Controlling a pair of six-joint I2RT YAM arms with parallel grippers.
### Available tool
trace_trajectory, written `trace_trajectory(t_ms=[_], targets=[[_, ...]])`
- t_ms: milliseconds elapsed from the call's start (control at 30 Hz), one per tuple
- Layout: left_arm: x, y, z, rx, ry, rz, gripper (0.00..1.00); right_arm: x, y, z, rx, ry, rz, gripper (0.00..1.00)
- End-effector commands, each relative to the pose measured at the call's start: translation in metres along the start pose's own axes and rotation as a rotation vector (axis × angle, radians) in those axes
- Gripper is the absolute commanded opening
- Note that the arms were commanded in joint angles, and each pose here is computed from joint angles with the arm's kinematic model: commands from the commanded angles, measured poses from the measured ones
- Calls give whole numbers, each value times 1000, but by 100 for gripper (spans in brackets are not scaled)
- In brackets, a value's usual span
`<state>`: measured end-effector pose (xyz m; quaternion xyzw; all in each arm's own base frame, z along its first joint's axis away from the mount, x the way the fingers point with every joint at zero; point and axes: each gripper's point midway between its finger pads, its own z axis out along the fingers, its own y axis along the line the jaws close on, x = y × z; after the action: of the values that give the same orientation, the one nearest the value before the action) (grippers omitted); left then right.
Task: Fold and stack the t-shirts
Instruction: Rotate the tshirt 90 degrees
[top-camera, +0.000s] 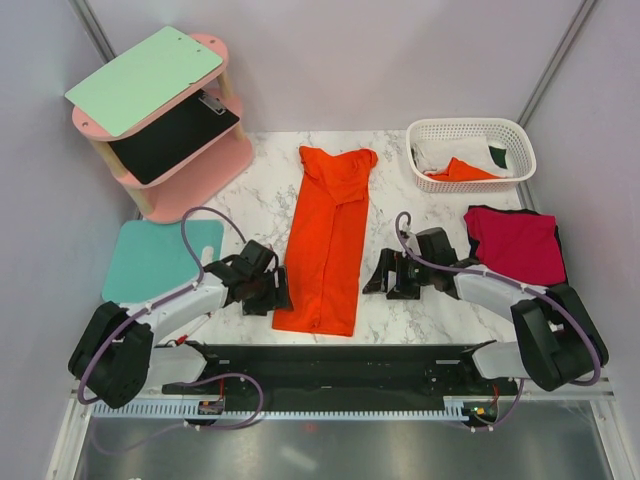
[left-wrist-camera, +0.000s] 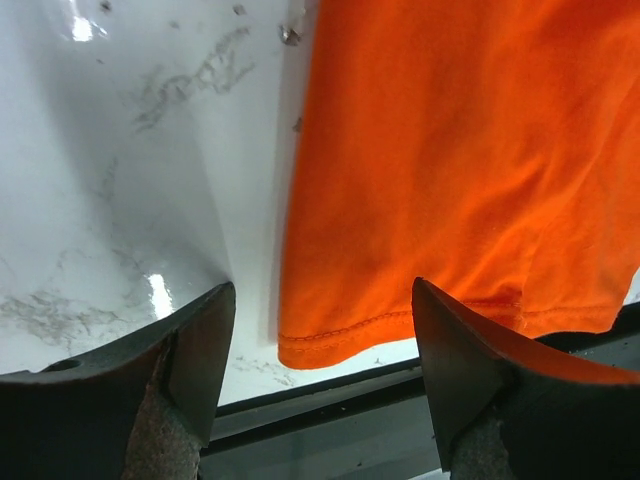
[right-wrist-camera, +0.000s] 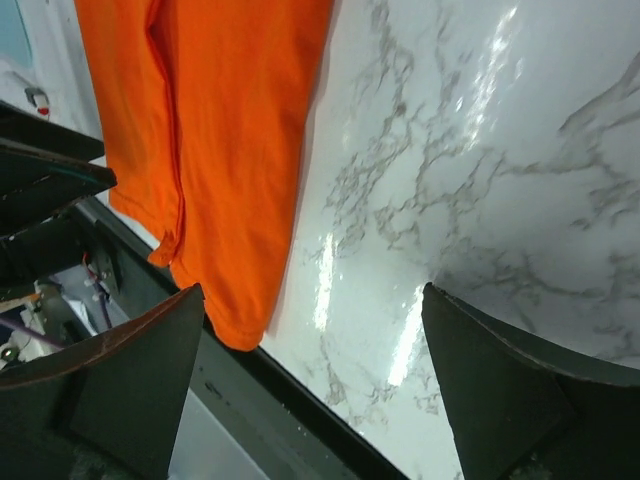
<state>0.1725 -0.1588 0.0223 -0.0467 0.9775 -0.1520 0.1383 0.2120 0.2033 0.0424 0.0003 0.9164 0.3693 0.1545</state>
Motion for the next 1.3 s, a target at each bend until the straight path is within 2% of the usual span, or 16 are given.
trace_trajectory(t_ms=[0, 100, 167, 200, 567, 733, 867, 967, 1033, 1167, 1233, 1267], targets=[[21, 4, 3, -29, 54, -52, 77, 65, -12, -5, 22, 205, 97, 96], [23, -1, 3, -20, 62, -52, 73, 86, -13, -7, 9, 269, 115, 95], [26, -5, 4, -10, 76, -56, 66, 98, -14, -8, -5, 312, 129, 94], [29, -9, 5, 0, 85, -46, 58, 100, -14, -9, -11, 320, 135, 94], [50, -47, 22, 52, 164, 39, 55, 99, -7, -3, -59, 335, 141, 94], [47, -42, 18, 32, 136, 42, 55, 92, -2, 8, -88, 309, 146, 92], [49, -30, 13, -24, 130, 34, 56, 103, -3, 20, -60, 357, 160, 87], [50, -23, 14, -54, 129, 24, 55, 106, -2, 27, -53, 360, 162, 80], [53, -16, 16, -87, 135, 6, 53, 106, -2, 32, -47, 362, 177, 72], [59, -9, 21, -117, 160, -1, 50, 104, -13, 37, 15, 322, 173, 67], [60, -9, 23, -122, 170, 2, 38, 102, -16, 39, 26, 297, 172, 53], [60, -9, 23, -121, 172, 4, 26, 98, -19, 40, 42, 271, 166, 37]])
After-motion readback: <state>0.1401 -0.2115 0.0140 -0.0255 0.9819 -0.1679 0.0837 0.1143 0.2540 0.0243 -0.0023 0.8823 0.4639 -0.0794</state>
